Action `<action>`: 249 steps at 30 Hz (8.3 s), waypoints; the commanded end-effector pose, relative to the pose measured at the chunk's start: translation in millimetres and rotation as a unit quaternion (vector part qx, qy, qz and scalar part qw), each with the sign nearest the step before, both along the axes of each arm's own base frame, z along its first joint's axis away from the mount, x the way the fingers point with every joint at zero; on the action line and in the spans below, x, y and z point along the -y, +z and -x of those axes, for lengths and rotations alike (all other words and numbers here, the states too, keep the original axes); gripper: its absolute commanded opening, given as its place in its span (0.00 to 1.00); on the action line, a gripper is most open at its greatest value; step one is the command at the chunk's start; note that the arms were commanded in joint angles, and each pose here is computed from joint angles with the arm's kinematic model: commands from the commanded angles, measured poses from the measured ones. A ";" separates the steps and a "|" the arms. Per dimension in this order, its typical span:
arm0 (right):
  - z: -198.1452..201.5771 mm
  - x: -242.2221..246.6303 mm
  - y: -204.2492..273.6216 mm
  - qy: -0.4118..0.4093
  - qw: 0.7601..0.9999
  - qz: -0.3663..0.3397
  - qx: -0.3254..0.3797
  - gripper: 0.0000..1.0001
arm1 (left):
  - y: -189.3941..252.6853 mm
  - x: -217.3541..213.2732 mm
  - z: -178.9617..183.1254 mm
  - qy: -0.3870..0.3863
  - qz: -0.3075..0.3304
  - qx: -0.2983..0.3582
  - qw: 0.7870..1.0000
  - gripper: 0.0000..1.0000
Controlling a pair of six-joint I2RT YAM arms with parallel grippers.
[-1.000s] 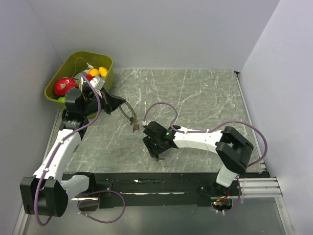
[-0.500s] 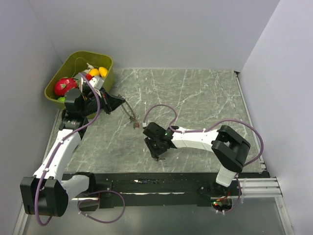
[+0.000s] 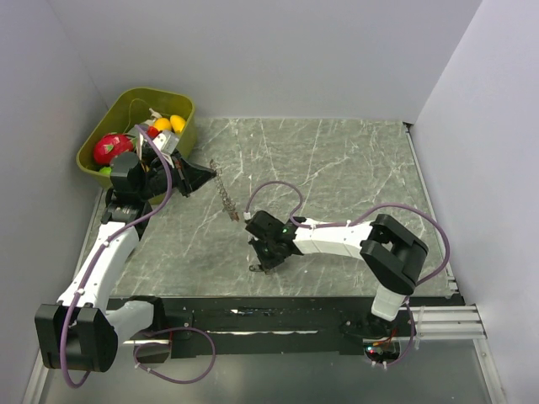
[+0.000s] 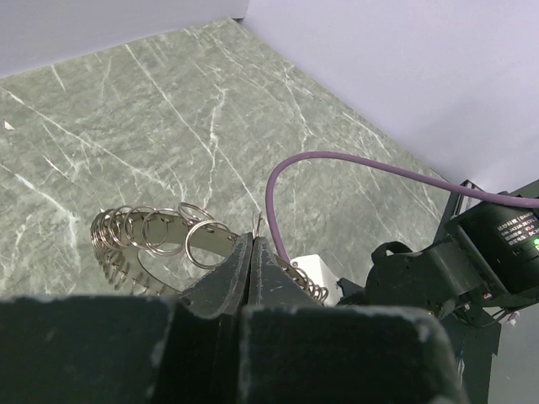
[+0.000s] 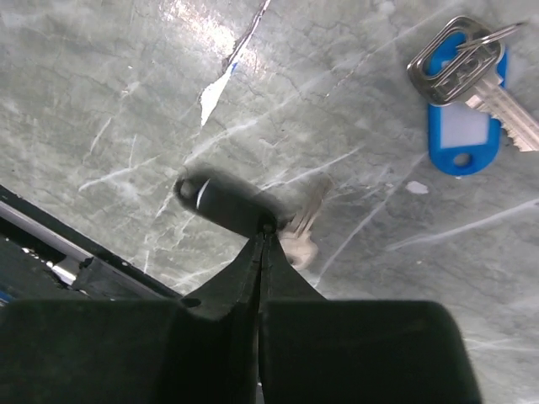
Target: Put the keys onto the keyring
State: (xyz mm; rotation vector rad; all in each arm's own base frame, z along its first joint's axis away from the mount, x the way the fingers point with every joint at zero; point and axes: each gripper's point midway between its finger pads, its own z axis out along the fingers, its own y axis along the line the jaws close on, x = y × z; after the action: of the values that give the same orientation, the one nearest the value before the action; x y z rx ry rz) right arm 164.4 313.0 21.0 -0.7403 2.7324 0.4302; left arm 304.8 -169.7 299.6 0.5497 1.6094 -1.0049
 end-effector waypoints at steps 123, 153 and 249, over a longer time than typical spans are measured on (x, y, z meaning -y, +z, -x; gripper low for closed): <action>-37.2 37.7 254.9 0.167 0.878 -0.365 0.262 0.00 | 11.1 134.0 124.7 -0.313 -0.096 0.201 0.923 0.01; -5.8 54.3 305.5 0.222 0.807 -0.414 0.357 0.87 | 28.1 134.2 146.0 -0.345 -0.041 0.242 0.906 0.01; -34.1 40.7 281.8 0.302 0.865 -0.308 0.255 0.00 | -0.4 161.1 116.0 -0.423 -0.139 0.155 0.882 0.03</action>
State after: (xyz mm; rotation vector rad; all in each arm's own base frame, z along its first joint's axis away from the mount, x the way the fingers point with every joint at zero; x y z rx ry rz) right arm 191.9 268.5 277.1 -1.2920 1.7796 1.0261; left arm 194.1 -325.3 281.2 1.5883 1.3145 -1.2011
